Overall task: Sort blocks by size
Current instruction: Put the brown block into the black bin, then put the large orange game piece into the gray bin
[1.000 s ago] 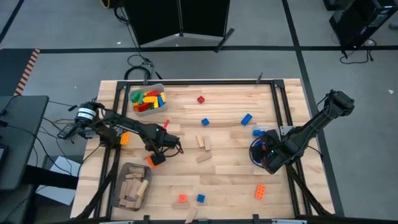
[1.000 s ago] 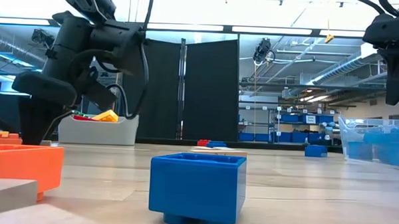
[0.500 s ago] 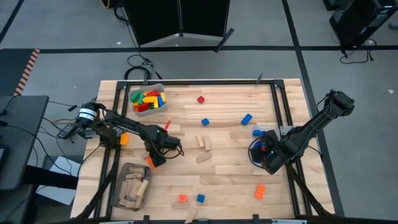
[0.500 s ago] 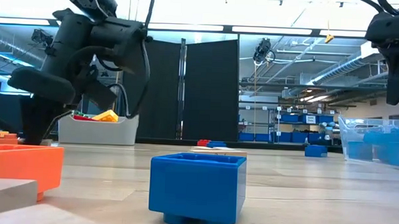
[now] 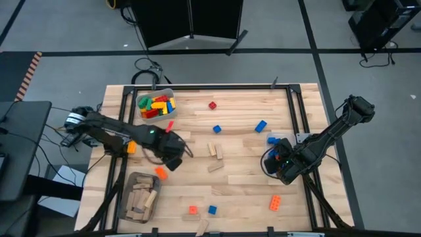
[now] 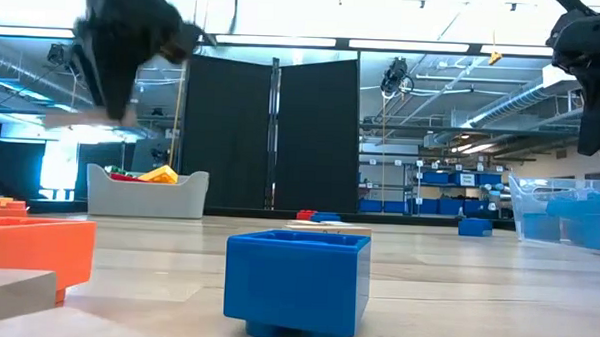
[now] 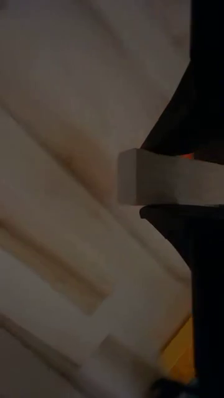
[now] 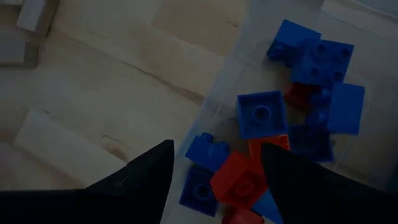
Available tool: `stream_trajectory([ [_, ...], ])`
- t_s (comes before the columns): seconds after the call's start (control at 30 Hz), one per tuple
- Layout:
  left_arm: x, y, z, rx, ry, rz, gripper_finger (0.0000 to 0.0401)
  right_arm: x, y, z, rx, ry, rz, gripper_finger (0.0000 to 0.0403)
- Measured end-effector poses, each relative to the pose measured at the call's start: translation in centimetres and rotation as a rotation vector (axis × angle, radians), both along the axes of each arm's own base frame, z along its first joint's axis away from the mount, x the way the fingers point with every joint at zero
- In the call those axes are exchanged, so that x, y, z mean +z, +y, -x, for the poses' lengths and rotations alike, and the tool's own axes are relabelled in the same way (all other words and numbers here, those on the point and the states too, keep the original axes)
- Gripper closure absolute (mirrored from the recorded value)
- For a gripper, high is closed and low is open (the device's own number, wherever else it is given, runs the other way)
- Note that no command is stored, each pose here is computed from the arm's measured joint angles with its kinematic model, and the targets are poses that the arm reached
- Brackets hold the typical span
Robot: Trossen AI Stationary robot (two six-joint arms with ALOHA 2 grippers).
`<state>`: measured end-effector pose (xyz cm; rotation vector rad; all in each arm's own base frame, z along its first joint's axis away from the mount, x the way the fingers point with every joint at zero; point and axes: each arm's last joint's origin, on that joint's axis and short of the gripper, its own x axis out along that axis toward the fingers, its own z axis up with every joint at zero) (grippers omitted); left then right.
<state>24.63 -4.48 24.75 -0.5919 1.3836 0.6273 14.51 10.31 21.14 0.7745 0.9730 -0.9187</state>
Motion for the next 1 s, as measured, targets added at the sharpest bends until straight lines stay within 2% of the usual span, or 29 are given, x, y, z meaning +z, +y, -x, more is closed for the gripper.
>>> stream_trajectory([
  [0.2, 2.5, -3.9, 2.3, 0.132, -0.037, 0.046, 0.0284, 0.0, 0.0, -0.1, 0.059, 0.017, 0.017, 0.0147],
  [0.5, 2.4, -9.2, 4.8, 0.249, 0.007, 0.15, 0.0283, 0.0, -0.3, -0.6, 0.145, 0.018, 0.053, 0.0152],
  [0.73, 2.4, -10.3, 5.4, 0.253, 0.0, 0.165, 0.0273, 0.1, -0.2, -1.3, 0.21, -0.017, 0.042, 0.0151],
  [1.0, 2.3, -10.1, 5.8, 0.253, 0.032, 0.136, 0.0208, 0.2, 0.0, -1.6, 0.223, -0.043, 0.03, 0.0156],
])
